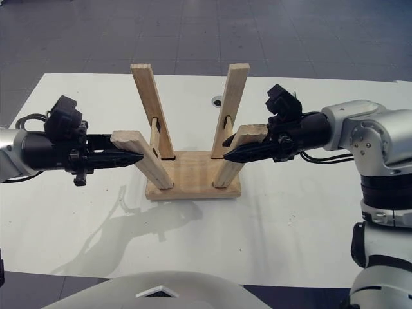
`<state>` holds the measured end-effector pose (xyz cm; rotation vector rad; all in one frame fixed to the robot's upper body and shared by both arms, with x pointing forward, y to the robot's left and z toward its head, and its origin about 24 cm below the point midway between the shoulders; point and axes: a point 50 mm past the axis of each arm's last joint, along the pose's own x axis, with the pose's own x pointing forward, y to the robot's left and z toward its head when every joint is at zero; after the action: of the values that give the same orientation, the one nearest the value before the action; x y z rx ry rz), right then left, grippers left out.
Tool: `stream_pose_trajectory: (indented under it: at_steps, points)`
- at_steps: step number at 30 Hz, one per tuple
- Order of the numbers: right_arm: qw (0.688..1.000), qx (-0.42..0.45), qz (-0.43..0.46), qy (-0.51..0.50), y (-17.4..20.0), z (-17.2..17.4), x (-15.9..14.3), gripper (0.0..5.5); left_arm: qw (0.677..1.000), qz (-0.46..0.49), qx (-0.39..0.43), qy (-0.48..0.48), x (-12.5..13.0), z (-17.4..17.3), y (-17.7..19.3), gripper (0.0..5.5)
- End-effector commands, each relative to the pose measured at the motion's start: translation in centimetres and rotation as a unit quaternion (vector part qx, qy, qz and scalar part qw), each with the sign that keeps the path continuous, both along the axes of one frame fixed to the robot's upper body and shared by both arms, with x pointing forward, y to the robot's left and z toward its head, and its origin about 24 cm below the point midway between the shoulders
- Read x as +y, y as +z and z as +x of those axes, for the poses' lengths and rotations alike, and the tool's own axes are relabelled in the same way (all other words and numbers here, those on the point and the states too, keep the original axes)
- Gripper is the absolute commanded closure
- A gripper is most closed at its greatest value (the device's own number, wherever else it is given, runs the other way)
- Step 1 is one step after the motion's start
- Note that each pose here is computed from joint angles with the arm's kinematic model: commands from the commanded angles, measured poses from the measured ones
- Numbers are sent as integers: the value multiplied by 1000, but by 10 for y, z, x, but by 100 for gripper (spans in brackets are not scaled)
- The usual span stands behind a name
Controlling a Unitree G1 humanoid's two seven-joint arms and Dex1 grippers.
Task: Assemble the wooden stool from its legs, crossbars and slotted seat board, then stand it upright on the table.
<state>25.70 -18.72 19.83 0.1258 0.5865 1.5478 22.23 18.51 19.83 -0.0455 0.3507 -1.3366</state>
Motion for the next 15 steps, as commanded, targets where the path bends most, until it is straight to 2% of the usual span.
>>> stream_pose_trajectory:
  at_steps: [1, 4, 8, 14, 15]
  points:
    - [999, 46, 12, 13, 3, -8, 5, 352, 999, 21, 27, -10, 5, 2, -1, 408]
    - [993, 115, 27, 24, 5, -20, 7, 353, 997, 7, 64, -44, 5, -2, 4, 413]
    - [978, 198, 67, 17, 14, -15, 3, 353, 987, -20, 133, -89, 12, -4, 12, 413]
    - [959, 273, 72, -16, 4, 3, 4, 353, 980, -34, 186, -61, 18, 24, -1, 413]
    - [957, 282, 61, -22, 0, 7, 6, 329, 980, -35, 191, -42, 19, 34, -7, 393]
